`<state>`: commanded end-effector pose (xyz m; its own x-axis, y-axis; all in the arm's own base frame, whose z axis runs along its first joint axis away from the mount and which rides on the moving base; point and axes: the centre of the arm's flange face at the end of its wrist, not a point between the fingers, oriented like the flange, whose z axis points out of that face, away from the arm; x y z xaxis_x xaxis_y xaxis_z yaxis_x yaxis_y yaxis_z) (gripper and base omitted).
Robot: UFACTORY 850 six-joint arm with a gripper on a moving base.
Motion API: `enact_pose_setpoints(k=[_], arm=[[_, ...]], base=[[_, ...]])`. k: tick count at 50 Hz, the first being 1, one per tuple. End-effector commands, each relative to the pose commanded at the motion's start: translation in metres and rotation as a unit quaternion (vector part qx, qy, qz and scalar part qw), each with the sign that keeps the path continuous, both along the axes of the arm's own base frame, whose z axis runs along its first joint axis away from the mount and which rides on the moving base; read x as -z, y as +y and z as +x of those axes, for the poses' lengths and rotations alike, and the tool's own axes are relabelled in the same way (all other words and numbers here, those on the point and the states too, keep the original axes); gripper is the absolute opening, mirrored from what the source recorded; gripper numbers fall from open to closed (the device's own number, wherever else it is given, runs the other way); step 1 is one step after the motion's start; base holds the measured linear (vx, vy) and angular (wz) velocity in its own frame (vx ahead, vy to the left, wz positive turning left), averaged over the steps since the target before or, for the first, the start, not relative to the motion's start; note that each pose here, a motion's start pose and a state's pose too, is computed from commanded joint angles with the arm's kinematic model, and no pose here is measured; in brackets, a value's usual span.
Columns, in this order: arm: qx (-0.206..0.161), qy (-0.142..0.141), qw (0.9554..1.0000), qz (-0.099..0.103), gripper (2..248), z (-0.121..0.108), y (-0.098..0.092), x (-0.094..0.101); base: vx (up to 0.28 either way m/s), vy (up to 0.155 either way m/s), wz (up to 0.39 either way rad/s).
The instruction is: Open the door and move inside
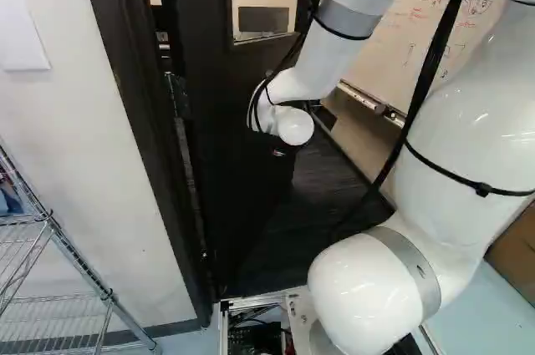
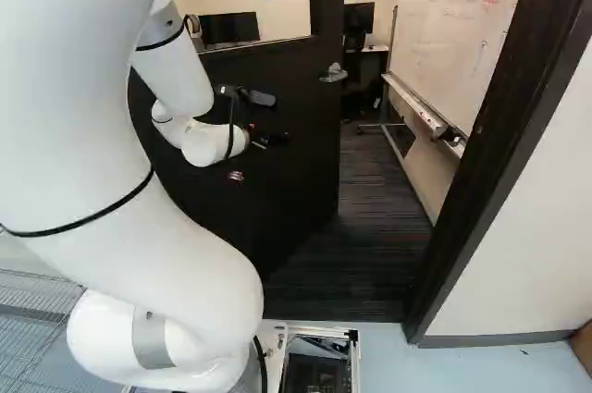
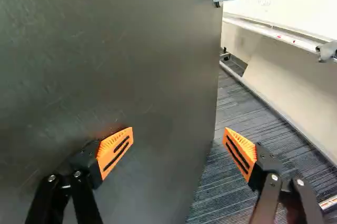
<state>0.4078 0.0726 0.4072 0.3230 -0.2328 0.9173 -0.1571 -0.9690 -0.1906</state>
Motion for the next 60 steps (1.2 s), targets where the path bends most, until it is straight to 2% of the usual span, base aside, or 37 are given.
enact_pose_setpoints(k=[42, 60], arm=[[-0.042, -0.005, 0.9991, 0.001, 247, 0.048, 0.053, 0.001], [-0.075, -0.012, 0.9971, -0.006, 247, 0.069, 0.079, 0.002]], base=[[0.0, 0.0, 0.0], [0.0, 0.0, 0.0]])
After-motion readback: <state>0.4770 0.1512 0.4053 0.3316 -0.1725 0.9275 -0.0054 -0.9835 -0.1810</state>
